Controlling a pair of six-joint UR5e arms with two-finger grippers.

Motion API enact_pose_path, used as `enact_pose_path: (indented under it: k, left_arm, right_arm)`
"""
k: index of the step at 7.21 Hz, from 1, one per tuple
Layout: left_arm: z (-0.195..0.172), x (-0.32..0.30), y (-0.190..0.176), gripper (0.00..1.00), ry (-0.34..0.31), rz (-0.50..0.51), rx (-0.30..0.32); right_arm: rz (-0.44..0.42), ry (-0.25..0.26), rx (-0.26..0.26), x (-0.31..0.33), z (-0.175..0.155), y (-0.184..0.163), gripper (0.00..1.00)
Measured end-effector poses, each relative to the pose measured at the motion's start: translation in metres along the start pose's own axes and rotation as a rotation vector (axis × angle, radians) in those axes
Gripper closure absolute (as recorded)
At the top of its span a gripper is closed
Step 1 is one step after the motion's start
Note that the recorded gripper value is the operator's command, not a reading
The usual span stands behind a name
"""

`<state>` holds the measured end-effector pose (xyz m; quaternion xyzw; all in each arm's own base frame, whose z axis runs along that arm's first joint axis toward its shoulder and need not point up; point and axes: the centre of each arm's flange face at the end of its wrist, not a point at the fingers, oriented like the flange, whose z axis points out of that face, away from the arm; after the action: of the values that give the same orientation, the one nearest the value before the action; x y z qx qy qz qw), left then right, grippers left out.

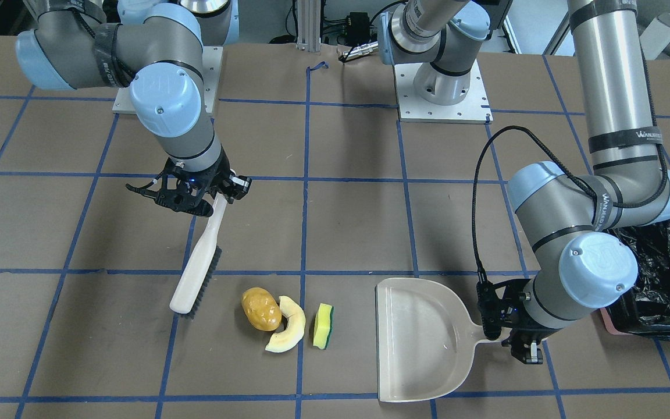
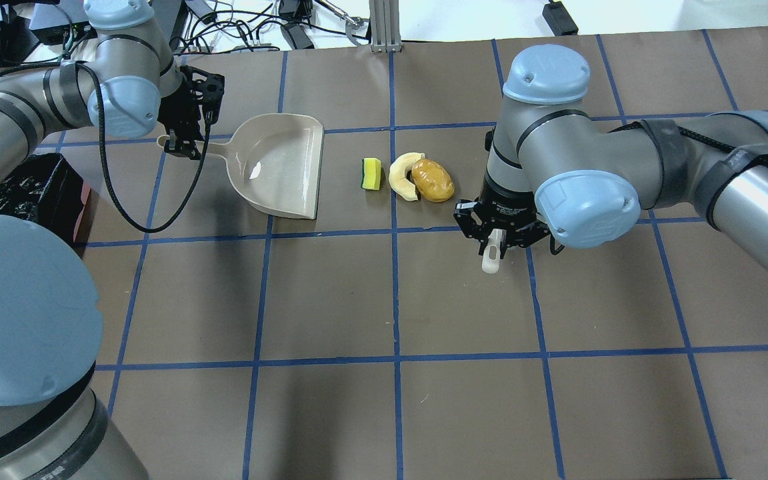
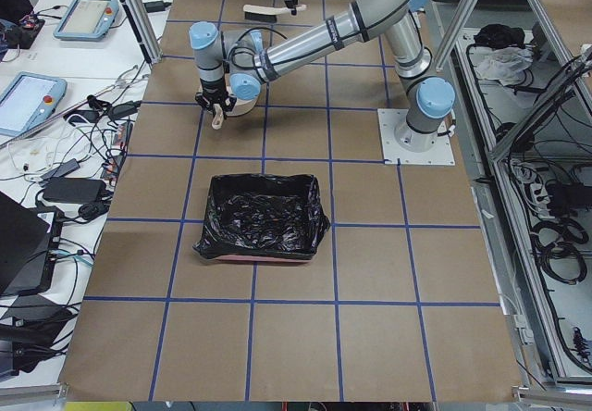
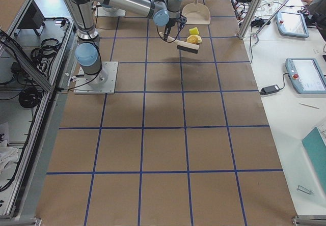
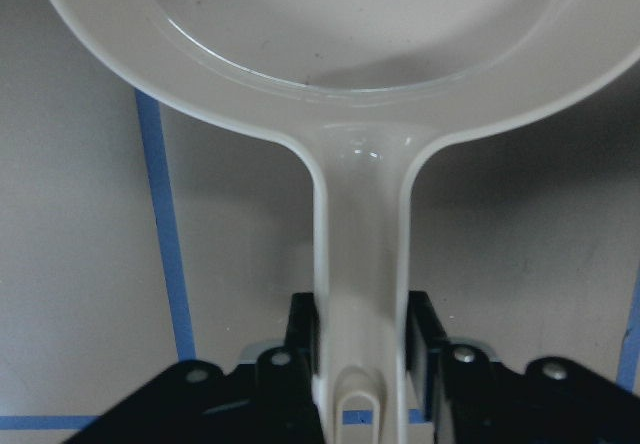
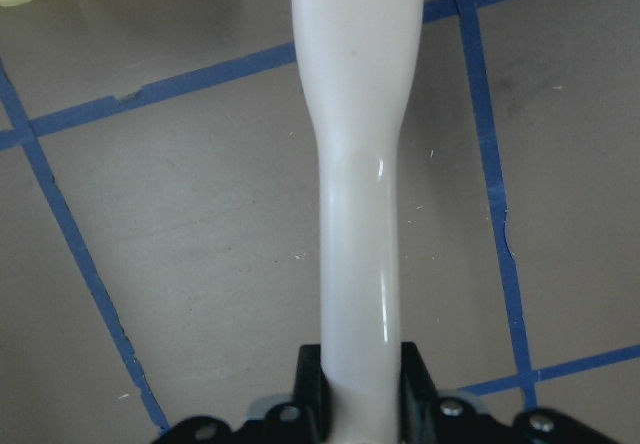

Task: Sweep and dump trash into bin
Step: 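Carry the brush with the right gripper toward the sponge, peel and potato, then sweep the sponge, peel and potato with the brush into the dustpan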

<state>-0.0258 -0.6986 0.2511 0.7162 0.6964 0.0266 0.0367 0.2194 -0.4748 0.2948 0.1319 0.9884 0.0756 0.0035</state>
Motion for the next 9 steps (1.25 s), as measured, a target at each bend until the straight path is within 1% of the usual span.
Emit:
enact_pose_path:
  k: [3,6,9]
  left_arm:
    - [-0.002,0.002,-0.002,1.0,0.006,0.003,0.002]
    - [0.0,0.004,-0.003,1.0,0.015,0.005,0.003]
    - [0.001,0.006,-0.004,1.0,0.019,0.006,0.001]
  right_arm:
    - [-0.035,0.013,-0.02,-0.035,0.028,0.012,1.0]
    - [-0.046,0.02,-0.03,-0.042,0.04,0.012,1.0]
    - [-0.073,0.012,-0.007,-0.064,0.049,0.007,1.0]
